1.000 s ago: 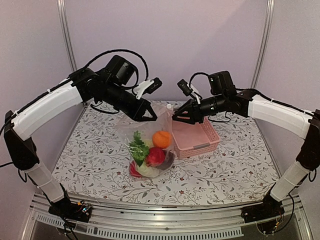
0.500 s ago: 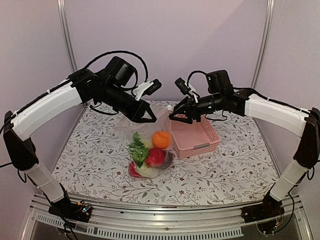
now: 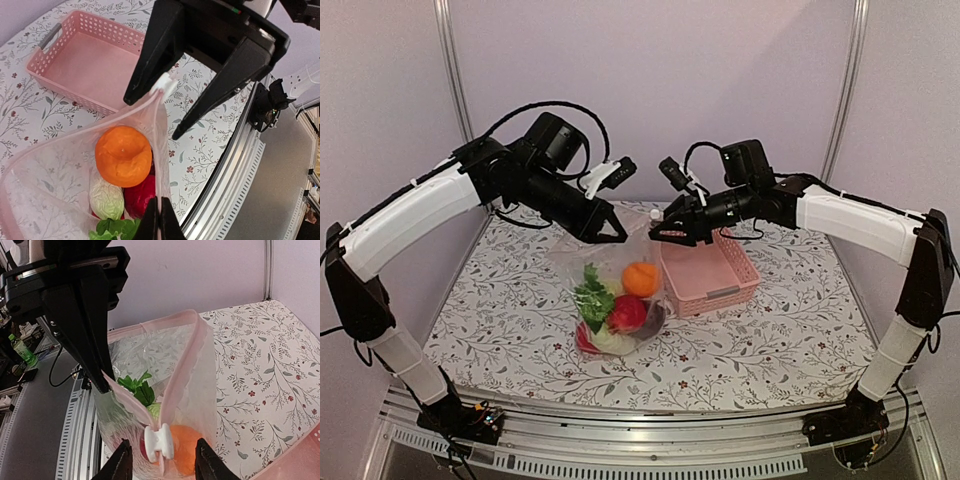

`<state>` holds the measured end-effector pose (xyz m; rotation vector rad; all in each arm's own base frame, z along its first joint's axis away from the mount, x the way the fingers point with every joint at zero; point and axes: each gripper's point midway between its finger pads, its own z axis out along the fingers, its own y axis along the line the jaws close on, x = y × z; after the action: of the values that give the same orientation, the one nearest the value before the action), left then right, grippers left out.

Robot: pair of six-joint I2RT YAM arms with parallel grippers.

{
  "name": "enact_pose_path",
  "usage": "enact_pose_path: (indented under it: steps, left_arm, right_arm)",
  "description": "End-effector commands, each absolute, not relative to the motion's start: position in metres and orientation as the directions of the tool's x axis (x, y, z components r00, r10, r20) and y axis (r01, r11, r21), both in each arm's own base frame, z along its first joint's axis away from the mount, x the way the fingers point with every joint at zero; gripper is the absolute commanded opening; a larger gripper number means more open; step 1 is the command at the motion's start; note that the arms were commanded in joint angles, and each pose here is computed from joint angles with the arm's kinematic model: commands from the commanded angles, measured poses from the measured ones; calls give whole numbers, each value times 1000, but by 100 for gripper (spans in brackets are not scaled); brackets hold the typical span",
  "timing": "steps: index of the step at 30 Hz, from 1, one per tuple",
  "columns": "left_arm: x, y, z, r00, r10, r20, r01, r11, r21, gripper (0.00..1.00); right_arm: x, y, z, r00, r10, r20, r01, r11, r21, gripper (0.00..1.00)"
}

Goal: Place the food in the zip-top bag and seal the zipper
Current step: Pass from the left arm to the right

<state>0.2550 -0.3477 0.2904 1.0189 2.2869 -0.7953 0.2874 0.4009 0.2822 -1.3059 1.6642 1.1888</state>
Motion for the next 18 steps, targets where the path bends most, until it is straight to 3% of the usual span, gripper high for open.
enact_pose_path:
  steps: [1,15,18]
  left_arm:
    - [258,-339,299,-582,467,-666,779,556,-291,0]
    - [269,-325,294,-595,460,-659,750,613,-249,0]
    - [279,-317,296,-593,459,-661,729,655,-199,0]
  right_arm:
    - [278,405,284,-240,-330,-913,-969,24,246,34]
    - [282,401,291,-264,-327,-908,-965,81,251,0]
    - [276,396,301,-258,-322,-911,-966,80,246,0]
